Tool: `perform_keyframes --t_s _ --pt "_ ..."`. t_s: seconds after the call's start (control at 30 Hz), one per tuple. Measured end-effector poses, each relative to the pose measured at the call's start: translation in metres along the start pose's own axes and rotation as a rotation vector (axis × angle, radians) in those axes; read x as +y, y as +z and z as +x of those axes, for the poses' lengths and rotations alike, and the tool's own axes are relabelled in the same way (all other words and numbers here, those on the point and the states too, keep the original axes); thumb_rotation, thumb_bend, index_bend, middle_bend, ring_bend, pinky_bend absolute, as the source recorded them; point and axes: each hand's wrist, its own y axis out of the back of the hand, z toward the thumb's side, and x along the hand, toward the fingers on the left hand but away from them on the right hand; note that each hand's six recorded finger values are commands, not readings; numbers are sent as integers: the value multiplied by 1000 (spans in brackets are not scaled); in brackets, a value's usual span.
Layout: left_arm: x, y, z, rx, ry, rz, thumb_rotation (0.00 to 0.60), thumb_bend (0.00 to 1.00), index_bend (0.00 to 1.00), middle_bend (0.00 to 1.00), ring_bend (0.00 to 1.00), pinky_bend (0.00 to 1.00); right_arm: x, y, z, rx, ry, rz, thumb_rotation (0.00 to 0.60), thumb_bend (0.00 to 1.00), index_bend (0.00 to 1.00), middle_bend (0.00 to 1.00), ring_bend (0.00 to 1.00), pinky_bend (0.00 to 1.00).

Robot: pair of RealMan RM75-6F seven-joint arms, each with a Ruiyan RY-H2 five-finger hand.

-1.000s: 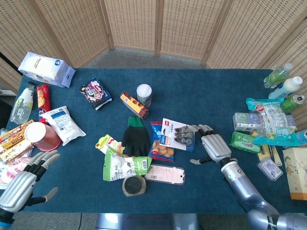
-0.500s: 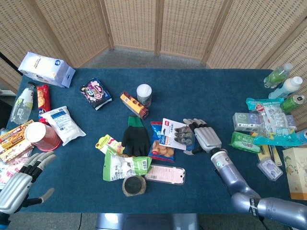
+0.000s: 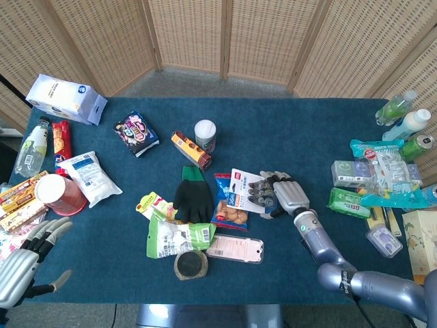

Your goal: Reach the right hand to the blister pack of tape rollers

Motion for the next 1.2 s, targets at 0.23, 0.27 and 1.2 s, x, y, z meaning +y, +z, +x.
perform_keyframes --t_s 0.23,0.27,1.2 --pt "-1 -4 -3 10 6 -11 600 362 34 11 0 0 4 5 -3 7 -46 -33 600 89 278 478 605 854" --pt "-2 -4 -4 10 5 -12 600 361 34 11 0 0 4 5 -3 7 -48 -36 600 88 313 524 664 900" --pt "-2 0 -10 -5 10 -13 600 361 35 12 0 0 80 34 66 145 -238 -233 600 76 332 594 823 990"
